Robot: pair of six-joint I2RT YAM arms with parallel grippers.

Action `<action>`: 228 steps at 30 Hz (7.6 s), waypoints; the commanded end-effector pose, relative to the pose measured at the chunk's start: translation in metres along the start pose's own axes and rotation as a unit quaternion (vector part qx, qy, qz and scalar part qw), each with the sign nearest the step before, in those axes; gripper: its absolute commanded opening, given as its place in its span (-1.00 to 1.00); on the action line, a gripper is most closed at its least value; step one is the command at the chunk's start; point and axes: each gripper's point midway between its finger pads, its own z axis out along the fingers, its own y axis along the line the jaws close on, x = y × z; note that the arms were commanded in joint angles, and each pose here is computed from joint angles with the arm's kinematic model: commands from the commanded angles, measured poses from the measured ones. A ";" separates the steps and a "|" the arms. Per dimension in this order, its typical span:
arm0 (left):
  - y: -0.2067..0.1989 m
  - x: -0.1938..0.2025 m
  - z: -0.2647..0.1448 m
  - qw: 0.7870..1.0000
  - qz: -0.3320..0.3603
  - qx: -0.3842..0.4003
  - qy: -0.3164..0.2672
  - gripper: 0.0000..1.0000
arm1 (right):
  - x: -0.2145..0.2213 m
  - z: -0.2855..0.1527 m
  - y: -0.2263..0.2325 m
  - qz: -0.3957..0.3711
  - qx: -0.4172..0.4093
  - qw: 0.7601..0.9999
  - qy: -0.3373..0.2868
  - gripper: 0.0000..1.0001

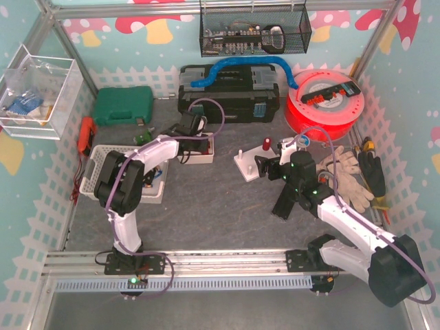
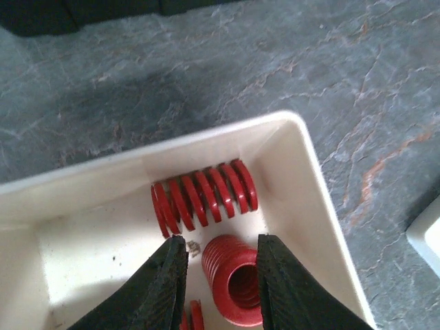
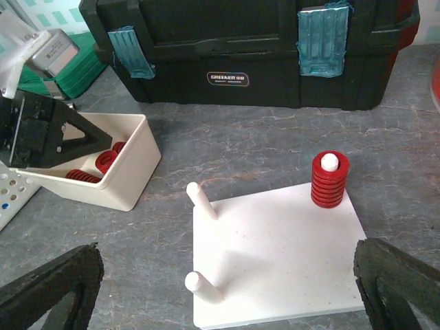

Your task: Install the large spring

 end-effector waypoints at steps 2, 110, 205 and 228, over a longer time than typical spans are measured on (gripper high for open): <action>-0.015 -0.022 -0.014 0.999 0.005 0.024 -0.022 -0.31 | -0.002 -0.003 -0.001 -0.006 0.004 1.000 -0.009 0.97; -0.167 -0.029 0.004 0.987 0.146 0.072 -0.017 -0.62 | 0.006 -0.012 -0.038 0.017 0.099 0.994 -0.039 0.97; -0.003 -0.036 -0.066 0.955 0.271 0.034 -0.113 -0.11 | -0.001 -0.015 -0.019 0.029 0.038 0.997 -0.068 0.97; -0.018 -0.009 -0.009 0.823 0.548 0.133 -0.073 -0.05 | -0.012 -0.029 -0.014 0.032 0.027 0.995 -0.087 0.97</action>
